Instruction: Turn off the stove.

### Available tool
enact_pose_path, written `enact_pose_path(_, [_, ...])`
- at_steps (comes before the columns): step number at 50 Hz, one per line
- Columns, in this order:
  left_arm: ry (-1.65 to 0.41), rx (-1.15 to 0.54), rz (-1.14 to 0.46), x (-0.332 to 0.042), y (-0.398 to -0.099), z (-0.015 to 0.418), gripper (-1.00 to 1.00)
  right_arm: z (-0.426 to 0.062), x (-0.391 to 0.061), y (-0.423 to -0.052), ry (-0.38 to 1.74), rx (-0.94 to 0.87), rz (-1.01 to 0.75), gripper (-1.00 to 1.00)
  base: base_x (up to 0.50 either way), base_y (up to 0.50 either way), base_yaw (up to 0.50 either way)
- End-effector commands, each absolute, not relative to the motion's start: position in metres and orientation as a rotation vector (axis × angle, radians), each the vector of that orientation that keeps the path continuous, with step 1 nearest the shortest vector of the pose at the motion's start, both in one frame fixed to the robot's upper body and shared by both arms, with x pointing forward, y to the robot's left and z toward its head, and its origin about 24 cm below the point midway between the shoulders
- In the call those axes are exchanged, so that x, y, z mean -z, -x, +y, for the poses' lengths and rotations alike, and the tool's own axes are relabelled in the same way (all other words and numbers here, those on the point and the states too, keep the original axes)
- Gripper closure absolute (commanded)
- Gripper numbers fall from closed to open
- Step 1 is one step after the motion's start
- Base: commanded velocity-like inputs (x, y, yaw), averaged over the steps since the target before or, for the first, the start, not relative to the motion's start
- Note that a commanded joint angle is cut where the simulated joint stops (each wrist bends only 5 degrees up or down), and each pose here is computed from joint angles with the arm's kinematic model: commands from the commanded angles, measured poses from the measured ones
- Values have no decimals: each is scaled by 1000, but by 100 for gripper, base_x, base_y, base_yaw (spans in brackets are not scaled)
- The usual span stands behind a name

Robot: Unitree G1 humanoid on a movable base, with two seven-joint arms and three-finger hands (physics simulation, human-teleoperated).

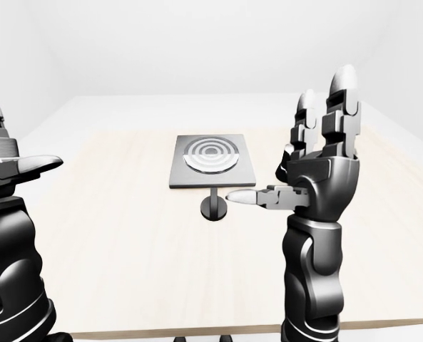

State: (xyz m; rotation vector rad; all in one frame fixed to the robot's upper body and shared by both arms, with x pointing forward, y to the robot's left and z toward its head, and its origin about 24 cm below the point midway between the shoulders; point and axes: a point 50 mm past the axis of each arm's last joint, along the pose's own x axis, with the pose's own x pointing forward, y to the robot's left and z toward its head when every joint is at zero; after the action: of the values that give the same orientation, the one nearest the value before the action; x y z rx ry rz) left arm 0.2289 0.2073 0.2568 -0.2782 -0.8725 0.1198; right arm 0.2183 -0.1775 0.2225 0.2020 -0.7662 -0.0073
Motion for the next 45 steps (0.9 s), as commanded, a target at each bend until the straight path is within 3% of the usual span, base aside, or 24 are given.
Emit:
enact_pose_path(1, [271,-124,-864,-255,-230,208,-100,-174,-211,-221,-149,32,-712,-100,0,0,0])
enact_pose_path(45, [253,-131,-861,-253,-228,209,-100,-156,-130,-205,-144,-43,-337,-100,0,0,0])
